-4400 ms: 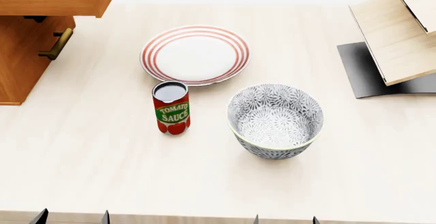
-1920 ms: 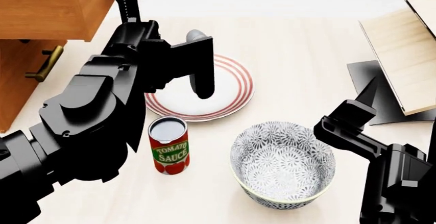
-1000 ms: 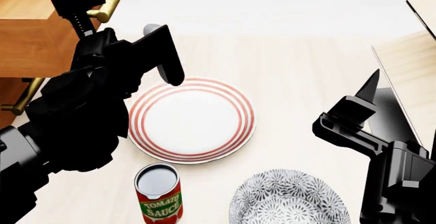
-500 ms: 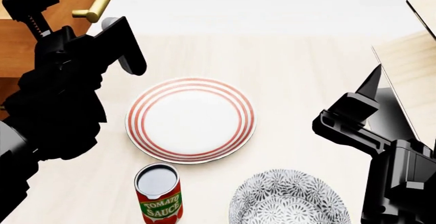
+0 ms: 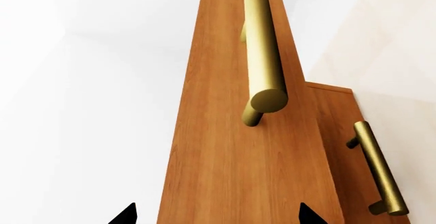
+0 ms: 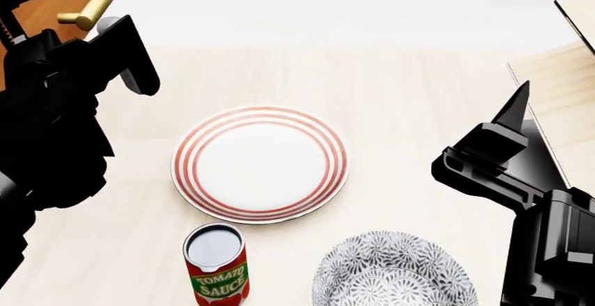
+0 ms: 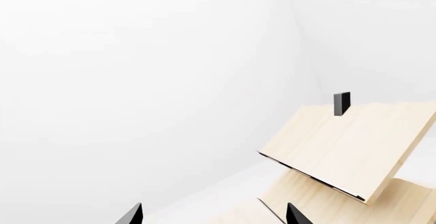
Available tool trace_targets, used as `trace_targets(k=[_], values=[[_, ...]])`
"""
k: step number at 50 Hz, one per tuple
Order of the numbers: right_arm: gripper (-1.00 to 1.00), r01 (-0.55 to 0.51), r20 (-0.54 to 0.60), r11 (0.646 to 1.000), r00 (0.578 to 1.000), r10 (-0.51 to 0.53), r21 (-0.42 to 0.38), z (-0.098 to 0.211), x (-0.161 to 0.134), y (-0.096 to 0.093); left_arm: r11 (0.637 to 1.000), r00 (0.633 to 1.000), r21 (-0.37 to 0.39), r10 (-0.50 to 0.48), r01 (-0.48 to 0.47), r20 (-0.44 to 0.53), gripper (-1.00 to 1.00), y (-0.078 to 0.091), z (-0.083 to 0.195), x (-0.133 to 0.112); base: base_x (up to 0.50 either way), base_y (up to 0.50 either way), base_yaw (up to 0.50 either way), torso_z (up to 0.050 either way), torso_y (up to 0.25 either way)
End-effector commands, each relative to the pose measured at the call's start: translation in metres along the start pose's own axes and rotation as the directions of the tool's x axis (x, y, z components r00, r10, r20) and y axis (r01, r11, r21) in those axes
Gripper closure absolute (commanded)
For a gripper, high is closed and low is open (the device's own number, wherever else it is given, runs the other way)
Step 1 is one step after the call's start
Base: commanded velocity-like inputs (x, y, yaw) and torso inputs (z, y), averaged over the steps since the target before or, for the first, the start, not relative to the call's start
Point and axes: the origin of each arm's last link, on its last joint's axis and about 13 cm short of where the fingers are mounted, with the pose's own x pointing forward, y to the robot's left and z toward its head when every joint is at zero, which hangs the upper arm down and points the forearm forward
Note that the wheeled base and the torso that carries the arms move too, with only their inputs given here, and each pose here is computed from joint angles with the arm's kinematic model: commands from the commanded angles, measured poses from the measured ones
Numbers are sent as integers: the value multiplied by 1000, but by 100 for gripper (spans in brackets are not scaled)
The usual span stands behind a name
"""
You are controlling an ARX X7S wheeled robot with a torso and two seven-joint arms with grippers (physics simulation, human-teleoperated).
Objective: Close the top drawer of the cabinet.
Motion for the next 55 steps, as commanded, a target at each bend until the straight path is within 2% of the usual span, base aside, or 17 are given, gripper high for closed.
trace_targets(k=[1,13,28,42,55], values=[[-100,-7,1,1000,1000,7,-3,0,0,0,999,997,16,31,-30,-77,-100,10,-20,10,0,0,0,0,0],[-100,-9,4,1000,1000,9,-2,1,0,1,999,991,14,46,-44,-127,-100,20,-36,17,0,0,0,0,1],[-100,-19,18,1000,1000,18,4,6,-4,1,998,981,50,48,-39,-190,-100,16,-65,26,0,0,0,0,0],[-100,-25,26,1000,999,25,6,9,-3,3,999,973,42,21,-12,-229,-100,14,-90,34,0,0,0,0,0],[-100,-30,32,1000,999,30,9,11,-4,4,999,968,50,22,-10,-252,-100,24,-110,40,0,0,0,0,0]])
